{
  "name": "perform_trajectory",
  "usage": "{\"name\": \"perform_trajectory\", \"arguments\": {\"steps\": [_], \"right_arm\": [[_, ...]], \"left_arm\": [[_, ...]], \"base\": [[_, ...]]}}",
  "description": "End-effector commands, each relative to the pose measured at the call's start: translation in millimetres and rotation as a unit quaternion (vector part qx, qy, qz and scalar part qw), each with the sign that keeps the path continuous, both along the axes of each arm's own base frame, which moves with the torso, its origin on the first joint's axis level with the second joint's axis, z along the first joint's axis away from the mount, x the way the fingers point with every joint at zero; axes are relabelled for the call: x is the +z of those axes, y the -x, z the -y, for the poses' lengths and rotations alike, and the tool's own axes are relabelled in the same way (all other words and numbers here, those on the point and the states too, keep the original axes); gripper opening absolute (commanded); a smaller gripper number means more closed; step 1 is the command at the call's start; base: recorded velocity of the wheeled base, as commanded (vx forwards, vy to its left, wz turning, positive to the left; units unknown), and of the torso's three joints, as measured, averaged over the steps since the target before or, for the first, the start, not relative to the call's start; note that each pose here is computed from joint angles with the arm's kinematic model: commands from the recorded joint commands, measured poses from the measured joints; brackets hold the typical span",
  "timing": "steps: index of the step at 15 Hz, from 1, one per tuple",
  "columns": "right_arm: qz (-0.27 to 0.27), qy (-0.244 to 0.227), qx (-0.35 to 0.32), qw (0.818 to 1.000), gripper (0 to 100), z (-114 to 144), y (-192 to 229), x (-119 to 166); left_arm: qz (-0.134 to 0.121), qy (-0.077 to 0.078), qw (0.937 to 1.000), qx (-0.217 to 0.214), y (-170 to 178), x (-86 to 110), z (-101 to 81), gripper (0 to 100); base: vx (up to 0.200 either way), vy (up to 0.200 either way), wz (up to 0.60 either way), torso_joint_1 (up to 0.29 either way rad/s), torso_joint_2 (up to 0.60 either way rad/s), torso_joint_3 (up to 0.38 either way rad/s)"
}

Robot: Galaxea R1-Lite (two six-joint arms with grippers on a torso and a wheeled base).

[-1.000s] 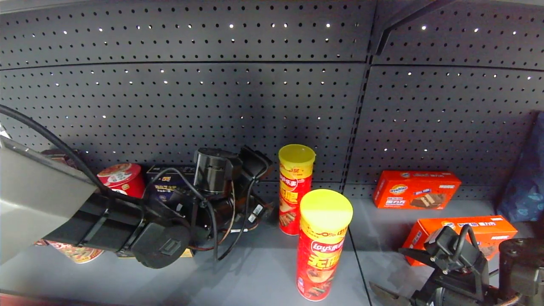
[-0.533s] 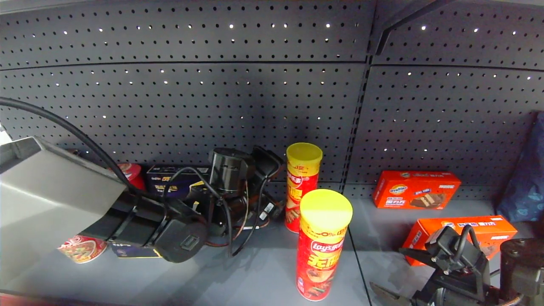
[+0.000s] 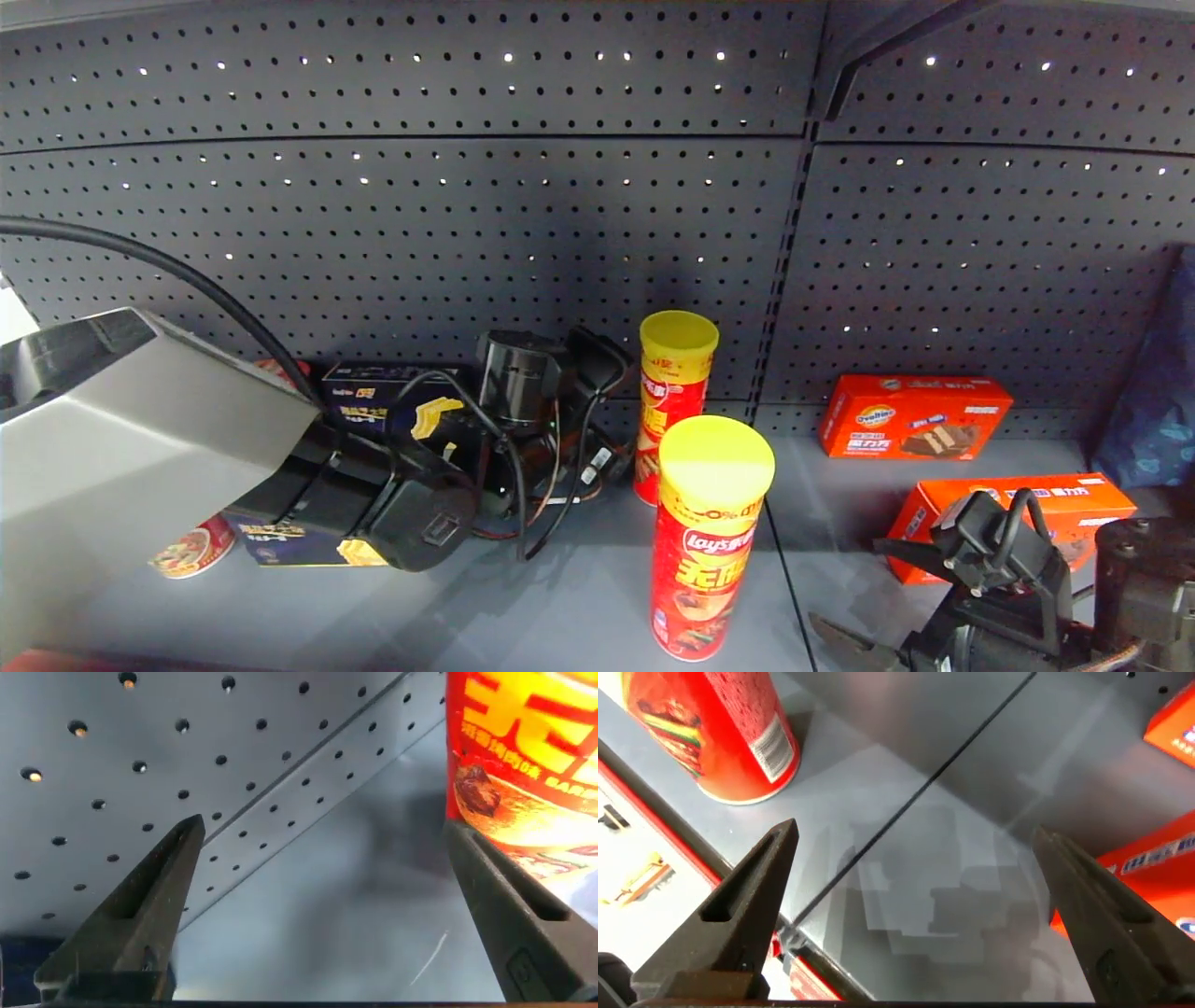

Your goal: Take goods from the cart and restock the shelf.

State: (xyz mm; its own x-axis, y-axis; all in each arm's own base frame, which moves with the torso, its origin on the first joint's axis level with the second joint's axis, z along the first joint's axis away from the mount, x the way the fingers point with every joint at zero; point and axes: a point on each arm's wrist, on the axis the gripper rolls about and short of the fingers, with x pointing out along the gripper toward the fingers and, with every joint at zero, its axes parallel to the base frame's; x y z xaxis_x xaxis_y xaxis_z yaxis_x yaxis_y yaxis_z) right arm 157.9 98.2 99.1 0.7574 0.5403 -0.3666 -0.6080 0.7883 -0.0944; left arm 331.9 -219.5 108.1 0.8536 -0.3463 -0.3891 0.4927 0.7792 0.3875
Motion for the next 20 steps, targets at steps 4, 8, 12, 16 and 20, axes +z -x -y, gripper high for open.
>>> {"name": "perform_trajectory", "arguments": {"steps": [4, 8, 12, 16, 20], "right_arm": [[0.008, 0.005, -0.018, 1.0, 100, -10, -15, 3], [0.005, 0.016, -0.013, 1.0, 100, -19, -12, 0], [0.016, 0.019, -0.03, 0.999, 100, -32, -29, 3], [0.017, 0.023, -0.029, 0.999, 100, -48, -40, 2], [0.013, 0.025, -0.002, 1.0, 100, -59, -32, -1]], "left_arm": [[0.017, 0.005, 0.9997, 0.015, 17, 23.4, -14.2, 100], [0.013, -0.004, 0.9995, 0.03, 44, 29.4, -31.7, 100], [0.032, 0.007, 0.9988, 0.035, 56, 46.6, -40.0, 100], [0.049, 0.021, 0.9978, 0.039, 61, 60.6, -45.8, 100], [0.052, 0.025, 0.9974, 0.044, 60, 61.6, -47.7, 100]], "base": [[0.0, 0.0, 0.0, 0.0, 0.0, 0.0], [0.0, 0.0, 0.0, 0.0, 0.0, 0.0], [0.0, 0.0, 0.0, 0.0, 0.0, 0.0], [0.0, 0.0, 0.0, 0.0, 0.0, 0.0], [0.0, 0.0, 0.0, 0.0, 0.0, 0.0]]}}
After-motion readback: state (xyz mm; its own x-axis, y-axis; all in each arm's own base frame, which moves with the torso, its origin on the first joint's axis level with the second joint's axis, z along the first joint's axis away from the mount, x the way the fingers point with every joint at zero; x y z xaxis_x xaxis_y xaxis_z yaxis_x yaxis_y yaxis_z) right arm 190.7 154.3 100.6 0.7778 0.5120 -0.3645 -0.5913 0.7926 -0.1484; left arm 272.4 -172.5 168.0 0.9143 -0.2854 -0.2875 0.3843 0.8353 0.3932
